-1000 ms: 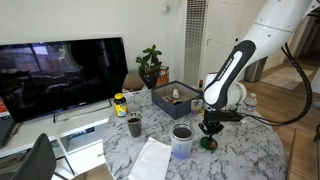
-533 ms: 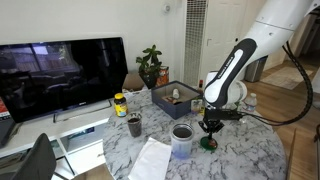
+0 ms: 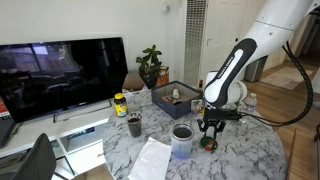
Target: Move the white and blue cup to the left, put the tomato ketchup on the green lid and then put the ketchup in the cup
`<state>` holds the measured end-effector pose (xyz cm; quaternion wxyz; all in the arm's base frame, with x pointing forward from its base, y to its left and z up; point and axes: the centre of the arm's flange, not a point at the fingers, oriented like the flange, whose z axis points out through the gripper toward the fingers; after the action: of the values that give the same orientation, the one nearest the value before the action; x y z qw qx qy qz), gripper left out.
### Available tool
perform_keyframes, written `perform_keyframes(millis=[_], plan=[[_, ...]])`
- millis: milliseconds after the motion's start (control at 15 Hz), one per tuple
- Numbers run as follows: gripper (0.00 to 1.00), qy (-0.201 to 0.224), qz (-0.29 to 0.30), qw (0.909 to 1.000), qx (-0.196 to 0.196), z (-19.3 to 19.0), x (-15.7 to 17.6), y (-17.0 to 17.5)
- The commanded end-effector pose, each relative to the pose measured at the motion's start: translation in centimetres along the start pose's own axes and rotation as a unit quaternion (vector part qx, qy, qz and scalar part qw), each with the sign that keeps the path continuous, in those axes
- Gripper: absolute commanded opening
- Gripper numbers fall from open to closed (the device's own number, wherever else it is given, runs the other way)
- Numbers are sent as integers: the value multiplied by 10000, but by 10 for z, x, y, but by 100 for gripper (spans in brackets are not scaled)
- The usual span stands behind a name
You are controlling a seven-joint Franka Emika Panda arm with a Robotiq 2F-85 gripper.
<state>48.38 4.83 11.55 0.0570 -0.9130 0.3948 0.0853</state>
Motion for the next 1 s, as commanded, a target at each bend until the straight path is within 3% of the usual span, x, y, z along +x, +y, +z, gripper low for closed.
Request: perform_keyframes(millis=[0, 133, 200, 600, 933], plan=[[84, 0, 169, 9998, -81, -6, -4, 8], [99, 12, 173, 9998, -136, -4, 1, 16], [100, -20, 199, 9997, -132, -1, 3, 22], [100, -321, 988, 9945, 106, 3, 12, 24], [100, -436, 2094, 9768, 86, 8, 11, 11]])
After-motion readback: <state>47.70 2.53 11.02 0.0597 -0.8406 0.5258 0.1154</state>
